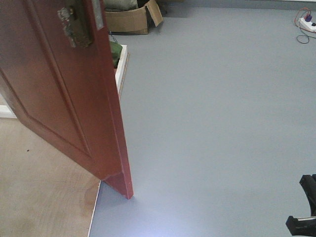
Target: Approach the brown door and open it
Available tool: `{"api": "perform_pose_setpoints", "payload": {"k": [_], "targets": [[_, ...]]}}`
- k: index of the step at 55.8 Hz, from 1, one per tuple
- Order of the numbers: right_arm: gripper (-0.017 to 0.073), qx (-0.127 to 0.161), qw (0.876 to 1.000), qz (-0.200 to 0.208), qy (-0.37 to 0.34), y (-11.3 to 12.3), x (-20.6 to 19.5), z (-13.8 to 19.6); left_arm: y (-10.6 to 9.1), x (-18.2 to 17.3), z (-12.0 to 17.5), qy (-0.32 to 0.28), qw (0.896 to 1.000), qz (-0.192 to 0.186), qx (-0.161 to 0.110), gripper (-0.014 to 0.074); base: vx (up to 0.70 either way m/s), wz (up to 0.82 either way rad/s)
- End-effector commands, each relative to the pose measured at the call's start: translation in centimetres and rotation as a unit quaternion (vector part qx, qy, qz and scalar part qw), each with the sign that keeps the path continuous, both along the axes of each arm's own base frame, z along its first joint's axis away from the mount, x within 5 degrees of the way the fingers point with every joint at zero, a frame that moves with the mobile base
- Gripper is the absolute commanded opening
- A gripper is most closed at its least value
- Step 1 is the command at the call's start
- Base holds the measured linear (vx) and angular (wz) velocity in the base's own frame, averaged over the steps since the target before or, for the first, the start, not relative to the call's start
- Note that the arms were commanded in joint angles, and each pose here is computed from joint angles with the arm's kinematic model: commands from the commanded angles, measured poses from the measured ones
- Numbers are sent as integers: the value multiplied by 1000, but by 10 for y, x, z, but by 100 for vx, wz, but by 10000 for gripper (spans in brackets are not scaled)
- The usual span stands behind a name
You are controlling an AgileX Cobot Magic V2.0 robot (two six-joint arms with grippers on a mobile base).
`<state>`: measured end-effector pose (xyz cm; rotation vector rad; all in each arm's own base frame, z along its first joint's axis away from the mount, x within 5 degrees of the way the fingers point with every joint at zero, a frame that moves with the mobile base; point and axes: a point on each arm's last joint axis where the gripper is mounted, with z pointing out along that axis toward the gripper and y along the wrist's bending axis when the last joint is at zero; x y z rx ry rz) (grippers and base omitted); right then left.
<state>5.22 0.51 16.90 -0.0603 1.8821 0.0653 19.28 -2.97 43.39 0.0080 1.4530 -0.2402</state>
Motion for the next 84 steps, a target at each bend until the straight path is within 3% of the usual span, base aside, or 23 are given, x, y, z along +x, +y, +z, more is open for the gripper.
{"api": "perform_pose_setpoints", "payload": {"k": [1, 84], "targets": [[0, -3, 999, -1, -41, 0, 2, 6, 3, -6, 13, -28, 999, 14, -6, -3, 0, 0], [0, -4, 999, -1, -40, 0, 2, 6, 5, -6, 14, -32, 999, 23, -9, -3, 3, -1]]}}
